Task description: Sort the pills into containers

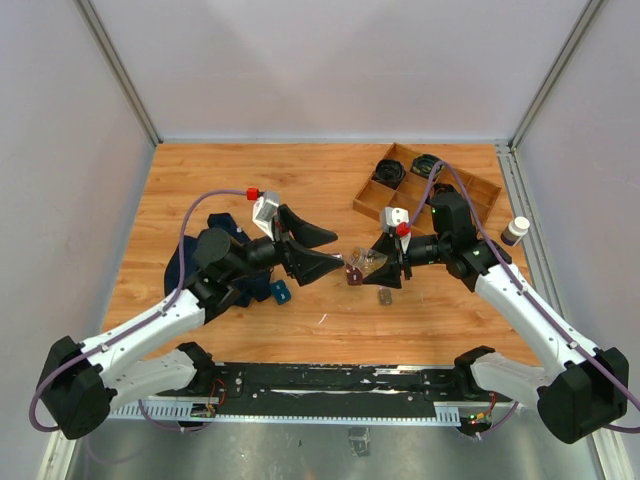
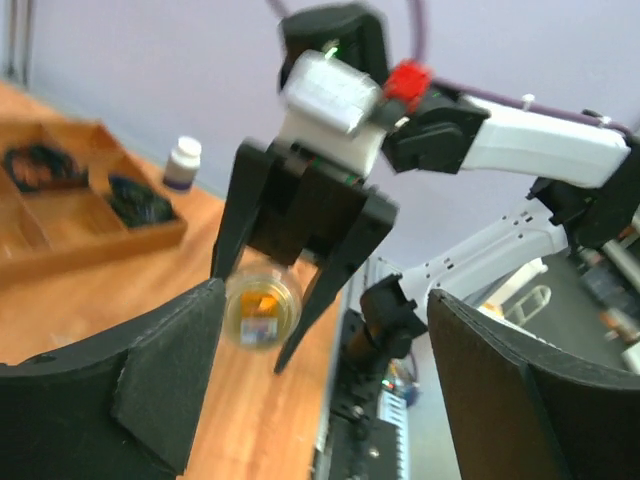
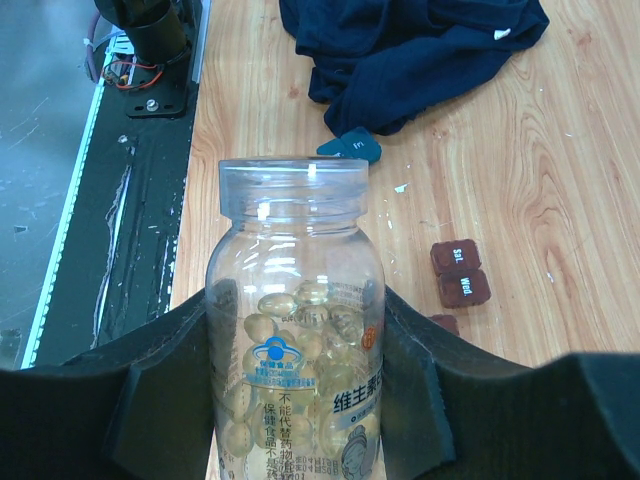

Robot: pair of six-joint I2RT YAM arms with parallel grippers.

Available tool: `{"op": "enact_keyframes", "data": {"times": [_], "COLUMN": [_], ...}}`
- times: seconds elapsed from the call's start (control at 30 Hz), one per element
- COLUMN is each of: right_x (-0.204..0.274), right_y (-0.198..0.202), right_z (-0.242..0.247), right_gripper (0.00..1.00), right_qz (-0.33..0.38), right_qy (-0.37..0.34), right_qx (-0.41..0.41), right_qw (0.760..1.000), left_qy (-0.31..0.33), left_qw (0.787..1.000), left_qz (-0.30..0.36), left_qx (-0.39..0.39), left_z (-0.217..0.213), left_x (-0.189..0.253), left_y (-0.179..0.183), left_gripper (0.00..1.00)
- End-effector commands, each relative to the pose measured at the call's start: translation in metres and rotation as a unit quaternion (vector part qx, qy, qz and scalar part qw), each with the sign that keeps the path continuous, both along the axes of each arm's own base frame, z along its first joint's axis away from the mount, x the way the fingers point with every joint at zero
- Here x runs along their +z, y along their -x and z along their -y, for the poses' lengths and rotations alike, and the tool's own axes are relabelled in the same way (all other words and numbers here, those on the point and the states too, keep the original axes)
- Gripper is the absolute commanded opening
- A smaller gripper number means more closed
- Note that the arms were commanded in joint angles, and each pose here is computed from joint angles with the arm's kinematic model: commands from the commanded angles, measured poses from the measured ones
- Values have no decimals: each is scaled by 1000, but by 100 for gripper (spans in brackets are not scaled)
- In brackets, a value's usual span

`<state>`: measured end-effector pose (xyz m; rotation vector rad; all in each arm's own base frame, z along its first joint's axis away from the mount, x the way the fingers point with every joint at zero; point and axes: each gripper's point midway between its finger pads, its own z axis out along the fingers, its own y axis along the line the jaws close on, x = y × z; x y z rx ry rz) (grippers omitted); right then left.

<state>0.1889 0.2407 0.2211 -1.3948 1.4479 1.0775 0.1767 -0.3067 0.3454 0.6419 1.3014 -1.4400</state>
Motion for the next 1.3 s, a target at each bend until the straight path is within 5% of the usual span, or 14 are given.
{"op": "enact_keyframes", "data": {"times": [0.0,0.13,0.27,0.6,1.27], "right_x": [13,12,10,10,10], "right_y": [-1,-2,-2,-3,-3], "right_z": [-1,-2,-2,-2,-2], "right_gripper": [1,1,1,1,1], "right_qz": [22,20,17,18,18], "right_qy": [-16,-15,-14,-13,-13], "right_qx": [8,8,8,7,7], "right_qw": [1000,1000,1000,1000,1000], "left_qy": [42,10,-7,-32,-53], "left_qw": [988,976,968,968,974], "left_qz": [-145,-165,-176,-180,-174], "left_qx": [29,143,180,174,136], "left_z": [-5,-5,-2,25,45], "left_x": [-20,-43,-51,-51,-54], "left_y": [-10,-24,-25,-29,-23], "left_gripper": [80,79,79,75,46]}}
